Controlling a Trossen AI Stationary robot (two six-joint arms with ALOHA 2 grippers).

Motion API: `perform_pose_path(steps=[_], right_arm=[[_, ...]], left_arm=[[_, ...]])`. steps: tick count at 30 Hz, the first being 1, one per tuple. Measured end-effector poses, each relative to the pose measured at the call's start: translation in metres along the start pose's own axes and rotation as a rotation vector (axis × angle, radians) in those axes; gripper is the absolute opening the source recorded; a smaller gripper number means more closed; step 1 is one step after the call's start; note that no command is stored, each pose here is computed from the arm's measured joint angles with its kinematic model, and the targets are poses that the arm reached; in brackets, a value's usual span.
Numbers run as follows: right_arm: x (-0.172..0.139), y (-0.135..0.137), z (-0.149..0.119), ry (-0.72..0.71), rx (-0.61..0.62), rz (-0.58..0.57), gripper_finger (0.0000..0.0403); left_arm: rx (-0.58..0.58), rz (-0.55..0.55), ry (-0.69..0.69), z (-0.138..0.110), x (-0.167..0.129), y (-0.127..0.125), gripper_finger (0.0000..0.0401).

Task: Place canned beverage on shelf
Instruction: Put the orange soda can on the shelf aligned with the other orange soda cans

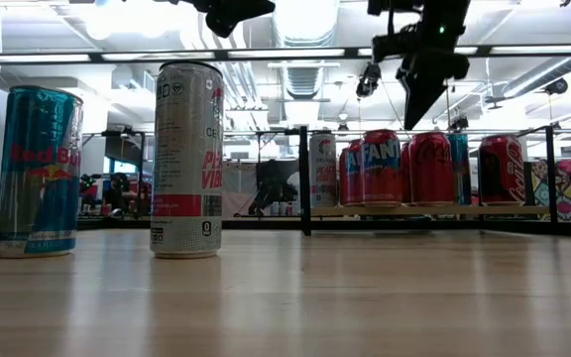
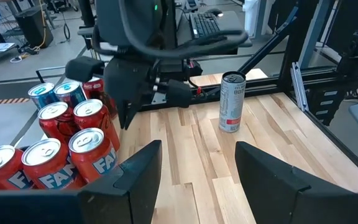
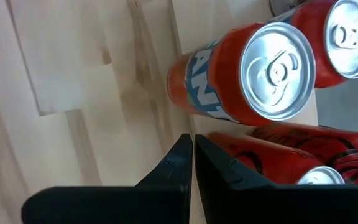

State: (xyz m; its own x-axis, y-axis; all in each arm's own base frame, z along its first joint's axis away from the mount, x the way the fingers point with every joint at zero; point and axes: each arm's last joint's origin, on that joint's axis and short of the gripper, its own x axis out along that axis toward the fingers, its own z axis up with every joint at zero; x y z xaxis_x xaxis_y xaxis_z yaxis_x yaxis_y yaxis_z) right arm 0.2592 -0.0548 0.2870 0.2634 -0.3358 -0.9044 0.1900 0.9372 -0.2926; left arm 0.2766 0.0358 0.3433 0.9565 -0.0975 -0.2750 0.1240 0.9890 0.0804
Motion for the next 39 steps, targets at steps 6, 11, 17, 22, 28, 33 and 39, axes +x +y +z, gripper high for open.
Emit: perform_pose_path(steps=[6,11,17,22,28,33,39], right_arm=[[0.010,-0.007,-0.003,0.002,0.004,-0.012,0.0009],[0.020,-0.012,-0.007,0.016,0.011,-0.022,0.0009],[0.028,-0.012,-0.009,0.001,0.004,-0.027,0.0009],[0.031,-0.012,-0.006,-0.037,0.005,-0.034,0.0009],[0.034,-0.012,-0.005,-0.063,-0.005,-0.038,0.0009],[0.034,-0.012,-0.004,-0.069,-0.005,-0.039,0.0009],[0.034,-0.012,-0.002,-0.090,-0.003,-0.043,0.0009]], left_arm=[[0.000,0.000,0.000,0.000,0.000,0.000,0.0190],[-0.001,-0.001,0.004,0.000,0.000,0.000,0.0190],[-0.001,-0.001,0.006,-0.001,0.000,0.000,0.0190],[0.004,-0.001,0.006,-0.001,0.000,0.000,0.0190],[0.008,-0.001,0.006,-0.001,0.000,0.000,0.0190],[0.009,-0.001,0.006,-0.001,0.000,0.000,0.0190],[0.010,-0.001,0.006,-0.001,0.000,0.000,0.0190]])
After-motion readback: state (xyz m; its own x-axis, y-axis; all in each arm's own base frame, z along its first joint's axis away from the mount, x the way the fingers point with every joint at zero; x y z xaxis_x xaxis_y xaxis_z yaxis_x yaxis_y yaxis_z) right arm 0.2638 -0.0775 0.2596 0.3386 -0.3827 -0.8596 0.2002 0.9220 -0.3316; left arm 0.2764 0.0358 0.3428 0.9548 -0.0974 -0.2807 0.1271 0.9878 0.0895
